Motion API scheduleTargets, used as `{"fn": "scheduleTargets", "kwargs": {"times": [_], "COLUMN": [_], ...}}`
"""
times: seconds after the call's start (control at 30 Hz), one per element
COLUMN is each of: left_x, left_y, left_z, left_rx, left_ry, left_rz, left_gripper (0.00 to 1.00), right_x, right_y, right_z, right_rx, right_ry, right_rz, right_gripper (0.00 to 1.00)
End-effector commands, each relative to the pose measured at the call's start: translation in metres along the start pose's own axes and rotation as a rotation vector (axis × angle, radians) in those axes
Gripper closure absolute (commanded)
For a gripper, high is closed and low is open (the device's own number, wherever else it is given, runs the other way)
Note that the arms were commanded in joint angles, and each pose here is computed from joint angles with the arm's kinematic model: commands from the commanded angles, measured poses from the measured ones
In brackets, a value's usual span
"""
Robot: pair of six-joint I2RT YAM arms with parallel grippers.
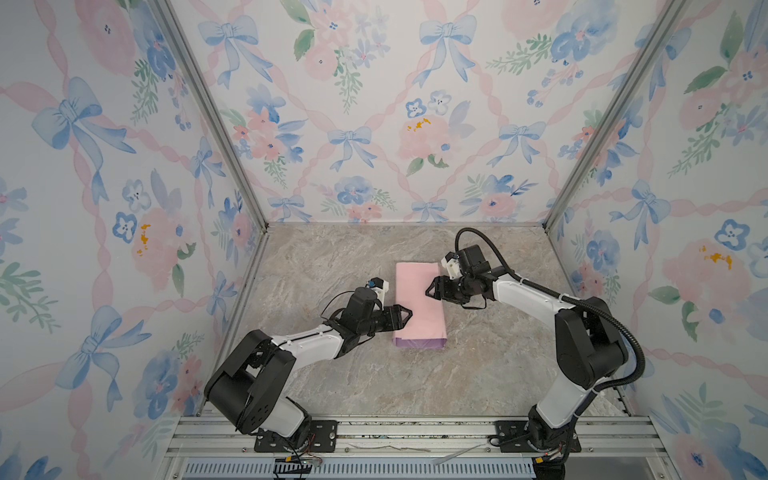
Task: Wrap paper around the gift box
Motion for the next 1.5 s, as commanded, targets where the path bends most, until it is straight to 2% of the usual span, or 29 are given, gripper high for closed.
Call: {"fn": "scheduleTargets", "kwargs": {"times": [0.0,0.2,0.4,0.6,0.83,1.03,1.13,1.47], "left_x": [0.008,0.021,0.036,0.038,0.037,0.034,0.03,0.01], "left_y": [0.0,-0.008,-0.011,-0.015,-0.021,-0.023,-0.022,-0.023], "left_z": [-0.005,0.003,0.004,0.003,0.008,0.01,0.008,0.015], "left_rx": [-0.05,-0.101,-0.221,-0.322,-0.348,-0.359,-0.366,-0.342], "left_ry": [-0.018,0.011,0.026,0.001,-0.005,-0.013,-0.032,-0.032], "left_rz": [-0.034,-0.065,-0.112,-0.1,-0.084,-0.09,-0.074,-0.03], "left_gripper": [0.32,0.31,0.3,0.27,0.26,0.26,0.27,0.27], "right_x": [0.029,0.068,0.074,0.057,0.048,0.046,0.046,0.029], "right_y": [0.006,-0.022,-0.059,-0.082,-0.101,-0.113,-0.114,-0.106], "right_z": [0.004,0.019,0.024,0.024,0.015,0.009,0.012,0.012], "right_rx": [0.064,0.186,0.244,0.311,0.342,0.359,0.381,0.416], "right_ry": [-0.07,-0.047,0.005,-0.018,-0.094,-0.064,-0.027,-0.06], "right_rz": [-0.071,-0.19,-0.287,-0.284,-0.289,-0.308,-0.302,-0.248], "right_gripper": [0.33,0.33,0.33,0.33,0.32,0.31,0.31,0.31]}}
Point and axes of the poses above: each gripper's point midway between its finger pads, its own x axis back along the fingers, its own z axis along the line the jaws close on, y = z × x, the point moved 8 cm from there along x, back along the fingers, and after that the axes turned 2 degrees about x, right-handed, at the moved point
